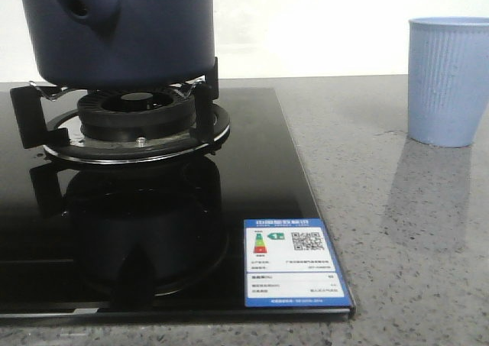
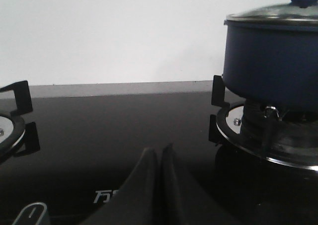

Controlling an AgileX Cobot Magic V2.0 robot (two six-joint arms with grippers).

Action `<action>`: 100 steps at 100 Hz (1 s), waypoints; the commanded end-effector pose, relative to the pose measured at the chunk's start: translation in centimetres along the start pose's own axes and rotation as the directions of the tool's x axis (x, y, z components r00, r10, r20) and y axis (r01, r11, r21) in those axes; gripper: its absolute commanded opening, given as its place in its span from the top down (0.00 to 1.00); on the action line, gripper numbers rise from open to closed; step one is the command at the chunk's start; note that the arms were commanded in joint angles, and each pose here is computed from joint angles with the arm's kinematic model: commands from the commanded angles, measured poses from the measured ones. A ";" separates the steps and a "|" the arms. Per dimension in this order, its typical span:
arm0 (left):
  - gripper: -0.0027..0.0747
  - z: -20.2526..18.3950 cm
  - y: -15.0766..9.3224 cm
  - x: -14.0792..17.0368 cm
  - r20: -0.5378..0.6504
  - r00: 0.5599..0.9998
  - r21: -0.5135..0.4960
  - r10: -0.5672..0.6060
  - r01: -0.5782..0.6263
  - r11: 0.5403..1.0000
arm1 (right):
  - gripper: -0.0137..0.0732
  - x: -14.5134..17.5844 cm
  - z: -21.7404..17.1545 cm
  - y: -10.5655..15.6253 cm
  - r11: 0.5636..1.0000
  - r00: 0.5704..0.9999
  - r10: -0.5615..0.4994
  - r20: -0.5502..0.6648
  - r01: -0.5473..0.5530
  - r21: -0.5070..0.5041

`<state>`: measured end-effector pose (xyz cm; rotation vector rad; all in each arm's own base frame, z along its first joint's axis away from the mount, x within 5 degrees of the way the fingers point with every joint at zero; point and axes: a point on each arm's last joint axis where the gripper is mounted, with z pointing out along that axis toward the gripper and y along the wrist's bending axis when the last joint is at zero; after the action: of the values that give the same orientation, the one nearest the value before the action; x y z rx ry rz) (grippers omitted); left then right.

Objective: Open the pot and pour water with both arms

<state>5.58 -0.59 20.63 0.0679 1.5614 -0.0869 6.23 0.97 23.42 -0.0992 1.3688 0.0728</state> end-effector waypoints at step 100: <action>0.99 -0.2 0.1 -0.2 0.070 0.997 -0.006 -0.034 0.034 0.999 | 0.92 -0.5 0.2 -0.5 0.996 0.997 0.073 -0.008 -0.072 0.055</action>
<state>5.58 -0.61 20.56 0.0588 1.5700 -0.0994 6.29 0.79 23.24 -0.0575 1.3917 0.0884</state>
